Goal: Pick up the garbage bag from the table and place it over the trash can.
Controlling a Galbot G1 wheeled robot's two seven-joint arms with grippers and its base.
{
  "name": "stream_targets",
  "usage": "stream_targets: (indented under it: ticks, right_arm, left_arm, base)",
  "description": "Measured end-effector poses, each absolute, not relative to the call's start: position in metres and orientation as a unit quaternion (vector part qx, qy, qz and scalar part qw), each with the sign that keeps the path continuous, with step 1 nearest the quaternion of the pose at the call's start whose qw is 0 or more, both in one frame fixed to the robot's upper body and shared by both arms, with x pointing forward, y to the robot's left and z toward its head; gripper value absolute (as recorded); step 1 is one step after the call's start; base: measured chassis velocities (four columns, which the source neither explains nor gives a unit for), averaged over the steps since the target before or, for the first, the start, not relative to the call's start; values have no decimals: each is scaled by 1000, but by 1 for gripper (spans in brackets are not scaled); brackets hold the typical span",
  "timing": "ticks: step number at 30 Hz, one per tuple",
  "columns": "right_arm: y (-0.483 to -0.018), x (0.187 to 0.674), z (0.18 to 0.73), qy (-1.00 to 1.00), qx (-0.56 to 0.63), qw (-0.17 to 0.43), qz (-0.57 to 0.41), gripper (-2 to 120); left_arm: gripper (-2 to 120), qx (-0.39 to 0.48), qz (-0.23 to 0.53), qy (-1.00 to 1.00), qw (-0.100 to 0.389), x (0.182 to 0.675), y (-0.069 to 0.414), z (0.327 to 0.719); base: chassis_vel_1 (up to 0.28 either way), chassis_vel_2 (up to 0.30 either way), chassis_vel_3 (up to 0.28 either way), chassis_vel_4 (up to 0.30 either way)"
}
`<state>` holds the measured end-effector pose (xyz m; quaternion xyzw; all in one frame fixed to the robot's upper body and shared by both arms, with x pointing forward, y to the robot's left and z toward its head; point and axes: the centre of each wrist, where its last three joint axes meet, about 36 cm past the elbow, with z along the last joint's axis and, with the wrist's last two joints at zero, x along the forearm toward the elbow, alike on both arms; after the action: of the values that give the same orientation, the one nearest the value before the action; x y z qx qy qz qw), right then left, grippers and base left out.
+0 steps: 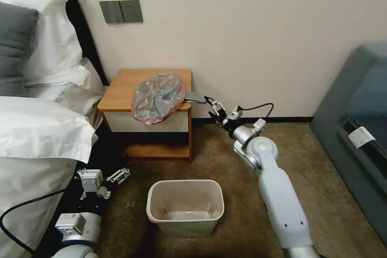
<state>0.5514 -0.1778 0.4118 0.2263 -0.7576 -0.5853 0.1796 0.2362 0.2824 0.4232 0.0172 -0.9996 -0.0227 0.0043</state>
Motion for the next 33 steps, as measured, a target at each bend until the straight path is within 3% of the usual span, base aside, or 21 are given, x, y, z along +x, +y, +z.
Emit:
stream_targets:
  ticks: [9,12,19,23,33]
  right_arm:
    - [-162,579,412,-749,208,170,-606,100]
    - [-160,582,413,-749,205,172,-606,95]
    - [-153,576,411,-754,207,180,-597,65]
    - [-152,575,411,-756,207,180,-595,54]
    - [-153,571,412,-757,195,185,-595,16]
  left_arm:
    - [100,18,-22,-1000,7,239,286,418]
    - [100,18,-21,-1000,6,240,286,417]
    - [100,18,-17,-1000,6,243,288,415]
    - [100,17,-17,-1000,6,244,289,414]
    - [100,14,-14,-1000,5,247,288,412]
  base:
    - [0,0,0,0]
    - [0,0,0,0]
    - [0,0,0,0]
    - [0,0,0,0]
    - [0,0,0,0]
